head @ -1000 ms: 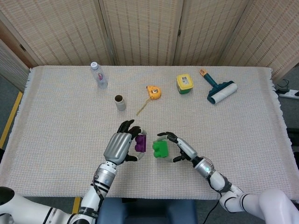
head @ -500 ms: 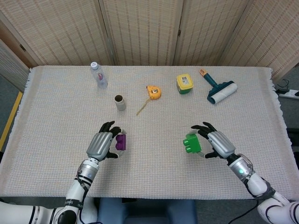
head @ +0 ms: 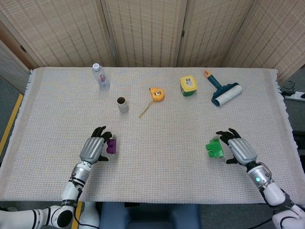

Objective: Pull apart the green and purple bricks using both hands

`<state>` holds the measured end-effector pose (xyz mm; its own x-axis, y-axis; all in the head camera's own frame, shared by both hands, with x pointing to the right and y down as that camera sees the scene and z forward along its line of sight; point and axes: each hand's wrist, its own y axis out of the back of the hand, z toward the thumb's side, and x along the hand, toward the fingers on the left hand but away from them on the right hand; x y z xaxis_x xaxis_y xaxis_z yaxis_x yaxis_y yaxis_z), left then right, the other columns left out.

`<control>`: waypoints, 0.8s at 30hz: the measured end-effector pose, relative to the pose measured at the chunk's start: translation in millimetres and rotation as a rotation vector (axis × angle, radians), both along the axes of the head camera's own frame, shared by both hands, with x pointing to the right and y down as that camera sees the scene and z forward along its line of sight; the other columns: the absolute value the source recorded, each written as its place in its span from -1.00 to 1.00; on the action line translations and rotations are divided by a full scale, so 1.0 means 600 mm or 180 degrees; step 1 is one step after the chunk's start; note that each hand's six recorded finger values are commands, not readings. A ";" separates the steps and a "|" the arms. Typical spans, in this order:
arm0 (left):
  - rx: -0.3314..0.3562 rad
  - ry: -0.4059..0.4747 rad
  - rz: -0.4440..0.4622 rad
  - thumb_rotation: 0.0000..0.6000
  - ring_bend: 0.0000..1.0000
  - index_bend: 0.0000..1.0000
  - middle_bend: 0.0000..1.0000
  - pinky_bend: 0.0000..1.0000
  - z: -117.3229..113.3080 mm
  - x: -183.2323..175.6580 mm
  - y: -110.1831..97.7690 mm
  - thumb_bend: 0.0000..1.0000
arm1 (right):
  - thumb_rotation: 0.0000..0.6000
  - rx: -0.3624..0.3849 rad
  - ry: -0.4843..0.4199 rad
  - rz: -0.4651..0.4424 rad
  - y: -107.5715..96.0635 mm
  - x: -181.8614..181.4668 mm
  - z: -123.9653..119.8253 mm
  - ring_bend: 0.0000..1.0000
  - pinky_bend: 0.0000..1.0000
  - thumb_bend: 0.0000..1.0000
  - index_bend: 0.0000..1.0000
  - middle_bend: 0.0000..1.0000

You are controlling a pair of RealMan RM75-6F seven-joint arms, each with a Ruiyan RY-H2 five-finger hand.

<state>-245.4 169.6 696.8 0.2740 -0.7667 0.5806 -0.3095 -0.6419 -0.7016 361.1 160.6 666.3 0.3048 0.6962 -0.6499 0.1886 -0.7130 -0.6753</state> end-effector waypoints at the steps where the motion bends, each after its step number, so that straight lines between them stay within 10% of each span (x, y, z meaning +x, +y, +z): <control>1: -0.0013 -0.0012 -0.0001 1.00 -0.96 0.02 -0.40 -1.00 0.008 -0.003 0.002 -0.23 | 1.00 -0.0018 0.0021 -0.0005 0.002 0.000 0.007 -0.73 -1.00 -0.27 0.34 -0.63; 6: -0.0128 0.0011 -0.0028 1.00 -0.97 -0.06 -0.40 -1.00 0.043 -0.013 0.009 -0.23 | 1.00 -0.0070 0.0129 -0.0071 0.005 -0.008 0.030 -0.77 -1.00 -0.27 0.27 -0.69; 12: -0.0232 0.0011 0.0034 1.00 -1.00 -0.96 -0.79 -1.00 0.053 -0.015 0.011 -0.24 | 1.00 -0.0220 0.0160 -0.0108 0.008 -0.012 0.043 -1.00 -1.00 -0.27 -0.96 -1.00; 24: -0.0217 0.0203 0.0046 1.00 -1.00 -1.00 -1.00 -1.00 0.028 0.002 0.003 -0.36 | 1.00 -0.0445 0.0013 -0.0128 0.002 -0.018 0.014 -1.00 -1.00 -0.27 -1.00 -1.00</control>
<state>-244.4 171.2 713.6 0.3229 -0.7217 0.6123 -0.3426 -0.6922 -0.6352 350.6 161.8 675.0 0.3278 0.5860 -0.7410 0.1554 -0.8071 -0.5695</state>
